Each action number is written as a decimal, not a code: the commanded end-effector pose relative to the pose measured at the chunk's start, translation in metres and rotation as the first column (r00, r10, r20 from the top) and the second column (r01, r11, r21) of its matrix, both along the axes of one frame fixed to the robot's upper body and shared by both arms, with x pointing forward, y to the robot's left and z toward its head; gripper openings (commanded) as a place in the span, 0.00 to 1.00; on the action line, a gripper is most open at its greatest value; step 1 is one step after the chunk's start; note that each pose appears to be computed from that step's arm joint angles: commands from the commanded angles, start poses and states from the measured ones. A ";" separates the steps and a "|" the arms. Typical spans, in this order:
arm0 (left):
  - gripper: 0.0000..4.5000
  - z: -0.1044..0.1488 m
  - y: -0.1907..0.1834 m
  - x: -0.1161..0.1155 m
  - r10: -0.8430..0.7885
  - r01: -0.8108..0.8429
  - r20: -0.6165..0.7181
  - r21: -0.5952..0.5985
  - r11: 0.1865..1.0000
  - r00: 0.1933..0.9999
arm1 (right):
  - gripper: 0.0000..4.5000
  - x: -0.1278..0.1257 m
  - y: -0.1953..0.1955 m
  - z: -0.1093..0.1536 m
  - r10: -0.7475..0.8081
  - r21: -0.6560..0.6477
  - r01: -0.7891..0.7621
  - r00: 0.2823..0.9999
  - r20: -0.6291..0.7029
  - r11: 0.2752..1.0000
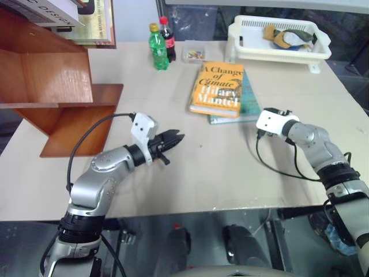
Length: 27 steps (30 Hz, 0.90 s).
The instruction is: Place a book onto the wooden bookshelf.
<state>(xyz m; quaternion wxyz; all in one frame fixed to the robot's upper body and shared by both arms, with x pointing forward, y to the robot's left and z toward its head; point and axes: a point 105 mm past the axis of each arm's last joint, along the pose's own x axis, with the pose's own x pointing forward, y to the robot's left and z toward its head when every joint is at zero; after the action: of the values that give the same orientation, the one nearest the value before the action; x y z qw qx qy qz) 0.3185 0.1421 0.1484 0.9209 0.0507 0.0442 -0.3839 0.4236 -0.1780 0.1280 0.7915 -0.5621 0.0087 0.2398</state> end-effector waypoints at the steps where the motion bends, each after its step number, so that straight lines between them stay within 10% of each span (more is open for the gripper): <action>1: 0.26 0.014 0.001 -0.003 -0.002 0.001 0.069 0.017 1.000 0.998 | 0.50 0.004 0.001 0.023 0.028 -0.046 -0.023 0.995 0.096 0.999; 9: 0.26 0.013 0.001 -0.002 0.003 -0.004 0.071 0.020 1.000 0.997 | 0.50 0.007 0.006 0.031 0.085 -0.175 -0.053 0.979 0.184 0.983; 15: 0.26 0.012 0.003 -0.002 0.010 -0.012 0.073 0.024 1.000 0.997 | 0.03 0.005 0.010 0.025 0.132 -0.259 -0.077 0.970 0.202 0.963; 27: 0.26 0.011 0.005 -0.004 0.021 -0.024 0.081 0.031 0.999 0.997 | 0.01 0.008 0.014 0.019 0.161 -0.318 -0.087 0.964 0.213 0.944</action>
<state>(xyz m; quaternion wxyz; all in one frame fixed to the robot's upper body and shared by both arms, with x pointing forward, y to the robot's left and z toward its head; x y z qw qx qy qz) 0.3174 0.1462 0.1419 0.9244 0.0625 0.0491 -0.3730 0.4299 -0.1670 0.1348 0.6771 -0.6980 -0.0667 0.2234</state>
